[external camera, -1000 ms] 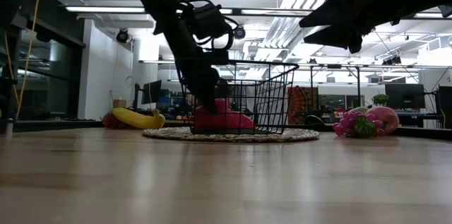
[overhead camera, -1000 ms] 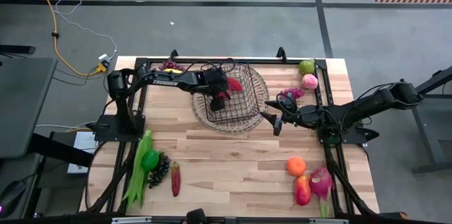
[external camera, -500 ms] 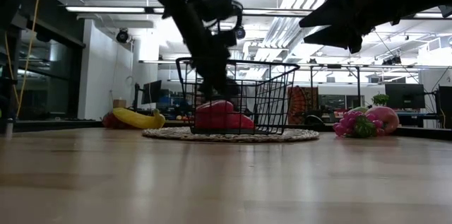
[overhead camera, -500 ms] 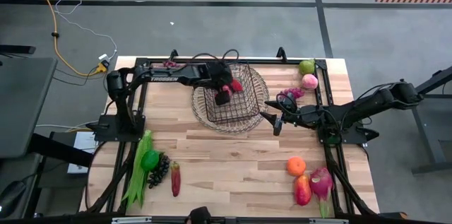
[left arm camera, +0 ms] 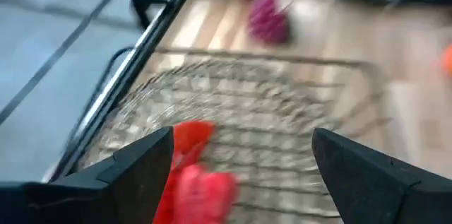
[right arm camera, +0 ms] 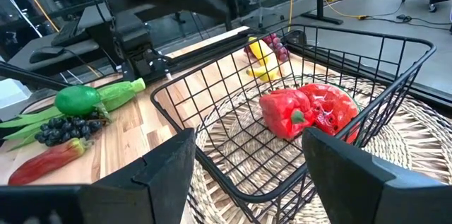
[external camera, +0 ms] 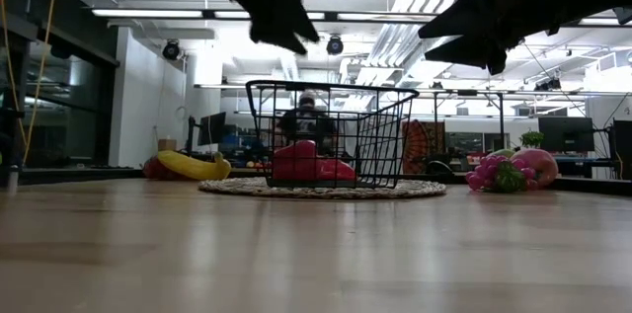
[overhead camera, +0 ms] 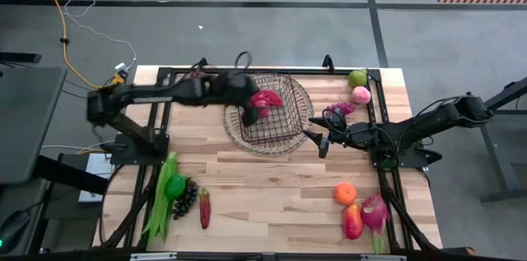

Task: Build produce basket
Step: Put the pink peach into the black wire basket

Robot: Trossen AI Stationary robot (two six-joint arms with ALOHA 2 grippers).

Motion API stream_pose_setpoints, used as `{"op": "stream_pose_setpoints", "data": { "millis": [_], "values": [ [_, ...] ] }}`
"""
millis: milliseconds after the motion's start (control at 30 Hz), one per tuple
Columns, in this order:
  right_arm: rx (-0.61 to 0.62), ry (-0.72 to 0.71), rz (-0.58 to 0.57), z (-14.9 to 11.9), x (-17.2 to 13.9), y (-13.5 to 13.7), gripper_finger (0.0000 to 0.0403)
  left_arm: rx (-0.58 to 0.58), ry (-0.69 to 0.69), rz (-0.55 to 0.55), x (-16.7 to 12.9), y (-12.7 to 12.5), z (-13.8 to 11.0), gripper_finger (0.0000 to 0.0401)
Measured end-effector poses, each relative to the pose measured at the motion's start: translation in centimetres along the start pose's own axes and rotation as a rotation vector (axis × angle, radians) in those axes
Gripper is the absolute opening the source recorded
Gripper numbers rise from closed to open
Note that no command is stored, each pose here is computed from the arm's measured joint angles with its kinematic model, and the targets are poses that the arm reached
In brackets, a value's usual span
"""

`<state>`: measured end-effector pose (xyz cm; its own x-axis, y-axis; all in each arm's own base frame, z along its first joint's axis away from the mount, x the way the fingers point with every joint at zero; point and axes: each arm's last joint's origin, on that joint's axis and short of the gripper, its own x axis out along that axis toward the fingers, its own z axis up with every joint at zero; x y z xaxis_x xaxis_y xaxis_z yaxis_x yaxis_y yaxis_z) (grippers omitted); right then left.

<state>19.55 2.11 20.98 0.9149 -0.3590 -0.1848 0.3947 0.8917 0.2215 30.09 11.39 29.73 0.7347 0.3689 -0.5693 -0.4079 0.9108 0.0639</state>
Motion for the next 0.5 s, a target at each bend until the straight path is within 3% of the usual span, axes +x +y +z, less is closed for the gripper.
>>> {"op": "stream_pose_setpoints", "data": {
  "millis": [300,500],
  "values": [
    [-0.002,0.001,0.0,0.0,0.0,0.0,0.0252,0.037,-0.401,-0.179,-7.1,-4.5,-7.0,0.0324],
    [-0.003,0.001,-0.001,0.0,0.0,0.0,0.0252,0.007,-0.513,-0.112,-10.2,-5.1,-11.3,0.0323]
  ]
}}
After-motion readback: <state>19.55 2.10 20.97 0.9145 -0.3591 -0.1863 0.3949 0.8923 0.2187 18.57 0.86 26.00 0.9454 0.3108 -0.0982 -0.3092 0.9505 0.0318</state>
